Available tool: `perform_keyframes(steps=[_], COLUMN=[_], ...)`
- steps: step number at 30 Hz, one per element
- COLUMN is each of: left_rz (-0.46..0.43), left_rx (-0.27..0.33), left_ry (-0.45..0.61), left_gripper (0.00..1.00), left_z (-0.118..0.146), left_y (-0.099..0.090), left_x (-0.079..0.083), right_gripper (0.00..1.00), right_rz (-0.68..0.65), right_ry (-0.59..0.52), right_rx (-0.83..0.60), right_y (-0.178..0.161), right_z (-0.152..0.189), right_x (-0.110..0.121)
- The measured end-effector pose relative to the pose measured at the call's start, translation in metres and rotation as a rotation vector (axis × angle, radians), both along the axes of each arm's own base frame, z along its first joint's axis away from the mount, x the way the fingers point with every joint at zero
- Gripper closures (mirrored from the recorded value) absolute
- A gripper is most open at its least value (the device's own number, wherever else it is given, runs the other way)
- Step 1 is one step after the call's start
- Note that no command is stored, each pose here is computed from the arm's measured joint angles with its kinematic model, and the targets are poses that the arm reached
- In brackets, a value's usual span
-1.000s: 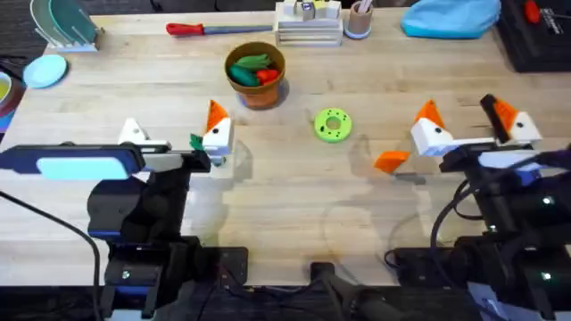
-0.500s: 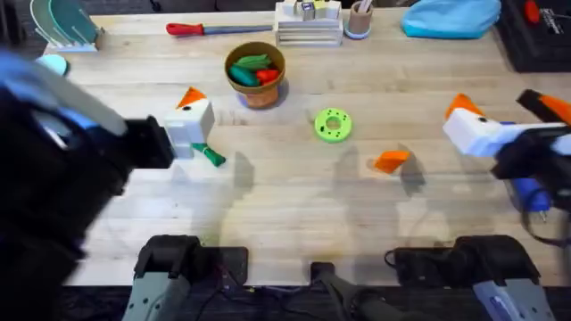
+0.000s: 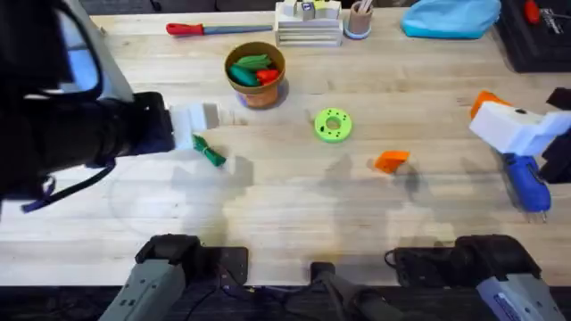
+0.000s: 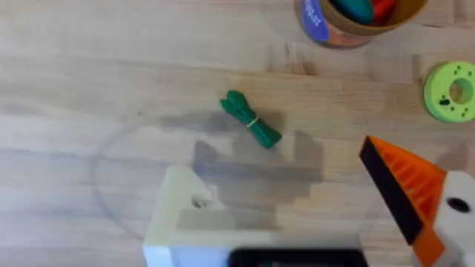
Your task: Pick up the gripper from the table and insert it into the empty holder that is missing its gripper. Then pick up a screw, insert it into the mounting hole, and use the screwdriver to tighten it. Finally, clean up the table by picking up the vegetable and placing it into the bucket.
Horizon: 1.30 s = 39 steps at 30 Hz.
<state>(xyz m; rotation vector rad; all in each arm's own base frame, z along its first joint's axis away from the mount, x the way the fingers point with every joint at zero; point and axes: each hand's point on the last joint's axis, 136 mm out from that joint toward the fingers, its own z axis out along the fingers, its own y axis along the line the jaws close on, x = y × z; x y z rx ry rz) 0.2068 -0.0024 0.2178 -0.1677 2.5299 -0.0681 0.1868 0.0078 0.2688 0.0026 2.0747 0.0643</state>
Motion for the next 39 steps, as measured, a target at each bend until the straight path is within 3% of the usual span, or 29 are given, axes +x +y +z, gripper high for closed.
perform_keyframes(steps=[6,7,12,13,17,20,21,26,27,33,39], left_rz=[0.128,0.15,0.205,0.204,0.185,0.141,0.117,-0.065,-0.103,-0.337,-0.46], left_rx=[-0.118,-0.136,-0.206,-0.214,-0.244,-0.242,-0.239,-0.259,-0.27,-0.321,-0.375], left_ry=[0.181,0.218,0.382,0.394,0.39,0.355,0.328,0.122,0.079,-0.171,-0.42], left_gripper=[0.012,0.078,0.861,0.957,0.995,0.986,0.901,0.127,0.039,0.006,0.006], left_z=[-0.055,-0.07,-0.123,-0.126,-0.121,-0.106,-0.097,-0.039,-0.027,0.032,0.086], left_y=[-0.007,-0.008,-0.018,-0.019,-0.025,-0.029,-0.031,-0.058,-0.065,-0.103,-0.125], left_x=[-0.002,-0.003,-0.017,-0.017,-0.014,-0.011,-0.009,0.002,0.003,-0.009,-0.007], right_gripper=[0.01,0.01,0.01,0.009,0.009,0.01,0.01,0.01,0.01,0.01,0.01], right_rz=[0.02,0.021,0.026,0.027,0.029,0.03,0.029,0.029,0.03,0.03,0.03], right_ry=[0.059,0.067,0.086,0.088,0.089,0.089,0.089,0.089,0.089,0.089,0.089], right_rx=[0.012,0.012,0.016,0.016,0.018,0.018,0.018,0.018,0.018,0.018,0.018], right_y=[0.004,0.004,0.005,0.005,0.006,0.006,0.006,0.006,0.006,0.006,0.006], right_z=[-0.012,-0.014,-0.018,-0.018,-0.018,-0.018,-0.018,-0.018,-0.018,-0.018,-0.018], right_x=[-0.008,-0.009,-0.011,-0.011,-0.012,-0.012,-0.012,-0.012,-0.012,-0.012,-0.012])
